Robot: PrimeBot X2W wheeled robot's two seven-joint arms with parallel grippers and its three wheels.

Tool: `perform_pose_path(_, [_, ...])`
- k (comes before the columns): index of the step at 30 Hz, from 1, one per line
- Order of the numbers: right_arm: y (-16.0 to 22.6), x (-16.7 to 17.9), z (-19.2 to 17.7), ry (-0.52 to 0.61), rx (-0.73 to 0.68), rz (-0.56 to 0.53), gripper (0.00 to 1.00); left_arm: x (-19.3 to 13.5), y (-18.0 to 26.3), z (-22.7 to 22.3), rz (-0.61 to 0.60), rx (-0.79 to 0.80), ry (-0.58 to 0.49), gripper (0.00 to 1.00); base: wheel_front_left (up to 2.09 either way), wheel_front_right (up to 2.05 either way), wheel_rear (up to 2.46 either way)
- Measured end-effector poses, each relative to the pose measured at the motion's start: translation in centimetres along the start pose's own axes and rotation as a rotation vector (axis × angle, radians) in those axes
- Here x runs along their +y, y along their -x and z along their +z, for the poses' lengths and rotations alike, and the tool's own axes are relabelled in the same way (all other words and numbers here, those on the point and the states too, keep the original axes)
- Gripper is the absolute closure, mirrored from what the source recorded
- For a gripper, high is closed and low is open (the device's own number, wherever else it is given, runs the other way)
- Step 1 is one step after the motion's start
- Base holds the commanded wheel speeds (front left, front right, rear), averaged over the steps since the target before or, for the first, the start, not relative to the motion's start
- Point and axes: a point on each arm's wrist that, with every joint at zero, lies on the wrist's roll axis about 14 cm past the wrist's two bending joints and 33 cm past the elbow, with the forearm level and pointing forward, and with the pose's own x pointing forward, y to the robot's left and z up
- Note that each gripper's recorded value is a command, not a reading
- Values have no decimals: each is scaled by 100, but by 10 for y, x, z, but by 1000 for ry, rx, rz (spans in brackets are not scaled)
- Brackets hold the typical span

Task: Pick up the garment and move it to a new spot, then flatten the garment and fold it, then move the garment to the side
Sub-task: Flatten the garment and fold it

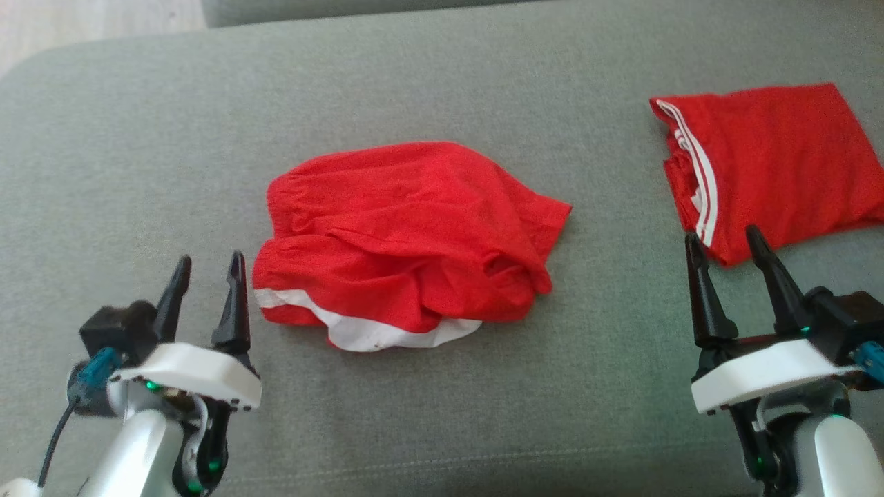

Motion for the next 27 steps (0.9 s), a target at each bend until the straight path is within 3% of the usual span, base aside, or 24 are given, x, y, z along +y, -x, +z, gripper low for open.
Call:
perform_pose_path(9, [6,19,19,35,-39,52,0,-2,29,67,20,-220,-95,0,0,0,0])
perform_pose_path(17, [22,27,15,36,-23,71,0,1,60,64,32,-202,-110,0,0,0,0])
perform_pose_path(27, [22,28,19,38,-31,75,0,-2,62,64,28,-192,-109,0,0,0,0])
